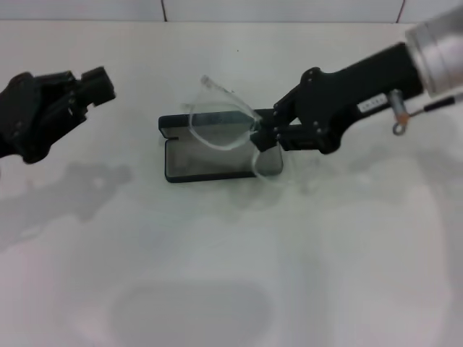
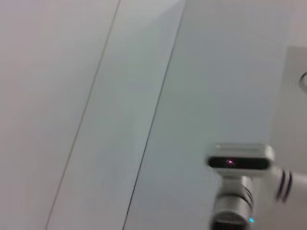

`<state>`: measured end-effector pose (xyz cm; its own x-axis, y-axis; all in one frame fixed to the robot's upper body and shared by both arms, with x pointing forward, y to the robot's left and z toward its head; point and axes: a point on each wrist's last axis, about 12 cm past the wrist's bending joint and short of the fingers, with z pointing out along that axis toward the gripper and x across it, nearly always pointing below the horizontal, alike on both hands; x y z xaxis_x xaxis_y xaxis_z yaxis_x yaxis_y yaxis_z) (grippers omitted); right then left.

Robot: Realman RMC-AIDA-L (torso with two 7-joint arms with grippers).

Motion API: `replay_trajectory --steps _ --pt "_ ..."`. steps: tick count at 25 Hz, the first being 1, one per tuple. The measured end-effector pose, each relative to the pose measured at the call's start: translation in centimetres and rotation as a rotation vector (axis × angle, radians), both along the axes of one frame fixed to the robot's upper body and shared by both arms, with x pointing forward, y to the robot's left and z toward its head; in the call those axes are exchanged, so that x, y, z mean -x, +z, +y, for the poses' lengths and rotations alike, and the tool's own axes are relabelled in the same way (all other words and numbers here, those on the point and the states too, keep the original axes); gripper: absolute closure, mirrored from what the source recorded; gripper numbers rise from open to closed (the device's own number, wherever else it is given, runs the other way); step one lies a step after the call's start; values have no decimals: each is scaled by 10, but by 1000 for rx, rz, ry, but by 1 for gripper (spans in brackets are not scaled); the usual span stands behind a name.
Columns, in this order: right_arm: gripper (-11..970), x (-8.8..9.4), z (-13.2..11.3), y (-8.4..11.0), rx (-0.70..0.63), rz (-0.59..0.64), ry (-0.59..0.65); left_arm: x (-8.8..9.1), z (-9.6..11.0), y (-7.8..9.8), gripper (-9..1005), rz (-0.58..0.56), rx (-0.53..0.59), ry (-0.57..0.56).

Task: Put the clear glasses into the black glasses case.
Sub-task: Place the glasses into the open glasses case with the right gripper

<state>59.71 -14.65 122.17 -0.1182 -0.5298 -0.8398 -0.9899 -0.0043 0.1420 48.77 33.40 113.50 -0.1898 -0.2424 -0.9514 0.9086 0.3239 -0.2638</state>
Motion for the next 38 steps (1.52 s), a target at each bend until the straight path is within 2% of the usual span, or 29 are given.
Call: replay_trajectory --steps 4,7,10,13,17,28,38 --pt "885 -16 32 12 288 -47 6 4 -2 -2 885 8 -22 -7" --pt "885 -19 56 8 454 -105 43 1 -10 -6 886 32 -63 -52" --pt "885 -19 71 -3 527 -136 70 0 -16 -10 886 66 -172 -127" --pt "885 -20 82 -12 540 -173 69 2 -16 -14 886 103 -272 -170" --pt "884 -22 88 -15 543 -211 56 2 -17 -17 886 132 -325 -197" --pt "884 -25 108 -29 544 -305 27 -7 -25 -15 885 130 -345 -222" --pt "883 -24 109 -51 491 -331 14 -9 -26 -16 885 150 -369 -227"
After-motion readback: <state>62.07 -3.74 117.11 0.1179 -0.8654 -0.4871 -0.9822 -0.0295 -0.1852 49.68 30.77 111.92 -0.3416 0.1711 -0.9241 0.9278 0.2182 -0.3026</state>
